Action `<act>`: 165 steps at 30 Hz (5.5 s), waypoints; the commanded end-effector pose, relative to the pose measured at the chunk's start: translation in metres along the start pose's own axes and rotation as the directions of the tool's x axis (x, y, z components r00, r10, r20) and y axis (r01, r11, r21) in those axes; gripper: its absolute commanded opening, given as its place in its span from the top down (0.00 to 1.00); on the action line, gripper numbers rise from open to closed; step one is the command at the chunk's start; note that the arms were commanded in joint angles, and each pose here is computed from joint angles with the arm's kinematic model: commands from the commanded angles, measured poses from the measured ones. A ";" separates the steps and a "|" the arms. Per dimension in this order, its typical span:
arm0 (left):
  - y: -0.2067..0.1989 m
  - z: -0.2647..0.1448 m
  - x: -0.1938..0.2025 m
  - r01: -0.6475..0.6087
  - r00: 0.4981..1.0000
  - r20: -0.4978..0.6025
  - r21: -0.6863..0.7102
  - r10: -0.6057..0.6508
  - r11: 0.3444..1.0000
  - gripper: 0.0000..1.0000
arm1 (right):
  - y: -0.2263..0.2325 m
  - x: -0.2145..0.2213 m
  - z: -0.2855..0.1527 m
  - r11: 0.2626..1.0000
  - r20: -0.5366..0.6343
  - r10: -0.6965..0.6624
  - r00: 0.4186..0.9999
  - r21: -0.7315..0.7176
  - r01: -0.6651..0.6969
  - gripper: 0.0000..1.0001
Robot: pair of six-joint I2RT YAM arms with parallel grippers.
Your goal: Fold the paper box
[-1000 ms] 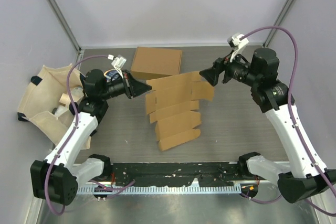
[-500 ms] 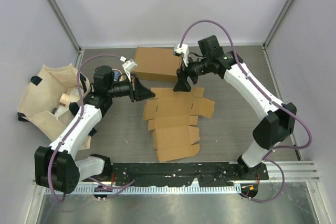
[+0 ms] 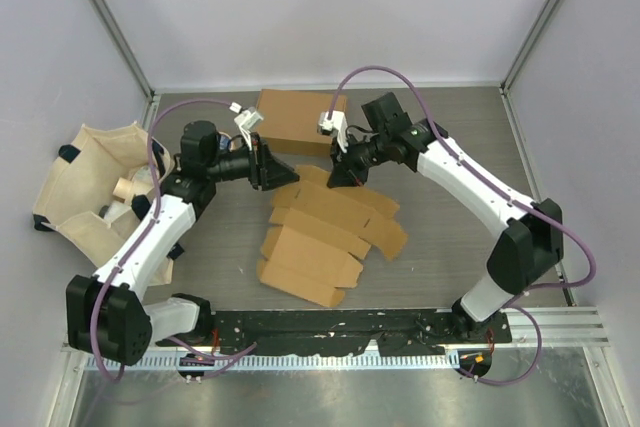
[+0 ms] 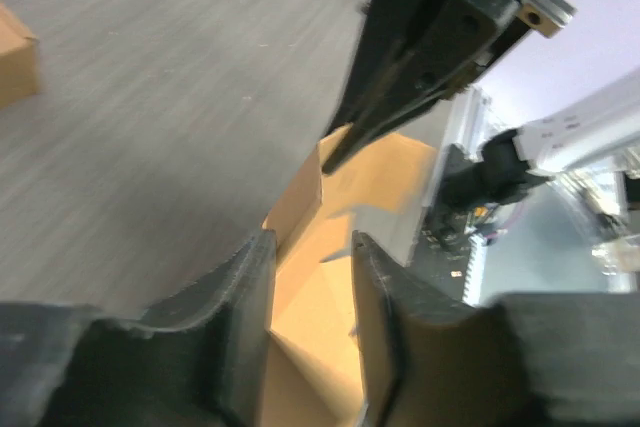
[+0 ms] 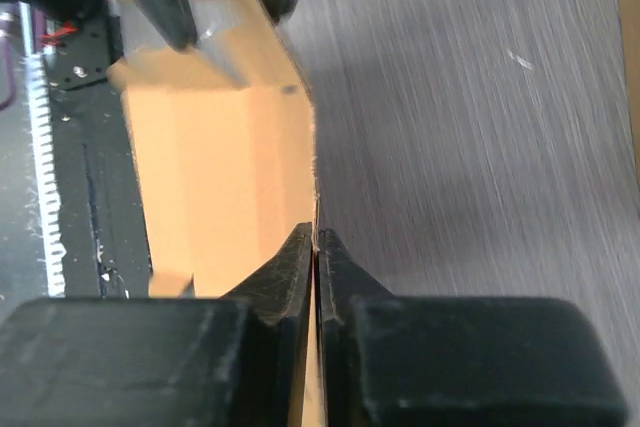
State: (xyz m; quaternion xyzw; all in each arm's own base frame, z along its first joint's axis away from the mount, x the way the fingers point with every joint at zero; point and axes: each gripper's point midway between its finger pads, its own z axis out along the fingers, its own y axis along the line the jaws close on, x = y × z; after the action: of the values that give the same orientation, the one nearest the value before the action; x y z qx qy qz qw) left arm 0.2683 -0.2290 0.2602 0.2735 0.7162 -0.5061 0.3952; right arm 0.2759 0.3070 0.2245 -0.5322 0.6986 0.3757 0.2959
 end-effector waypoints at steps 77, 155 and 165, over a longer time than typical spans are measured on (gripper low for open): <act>0.046 0.057 0.105 0.263 0.951 0.262 -0.417 -0.162 0.870 0.48 | -0.054 0.086 0.017 0.672 -0.125 -0.077 0.989 0.726 0.145 0.99; 0.037 0.036 0.047 -0.079 0.954 0.212 -0.502 0.211 0.861 0.28 | -0.031 0.051 0.007 0.847 -0.042 -0.142 0.989 0.512 0.143 0.99; 0.047 0.063 0.030 -0.293 0.929 0.057 -0.493 0.366 0.819 0.49 | -0.029 0.049 0.007 0.854 -0.059 -0.144 0.988 0.497 0.154 0.99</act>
State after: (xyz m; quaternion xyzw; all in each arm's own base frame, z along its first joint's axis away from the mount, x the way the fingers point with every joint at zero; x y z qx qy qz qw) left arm 0.2980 -0.2664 0.1897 0.1961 0.7441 -0.2848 0.5717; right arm 0.2851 0.2745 0.1484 -0.4908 0.7517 0.1436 0.4165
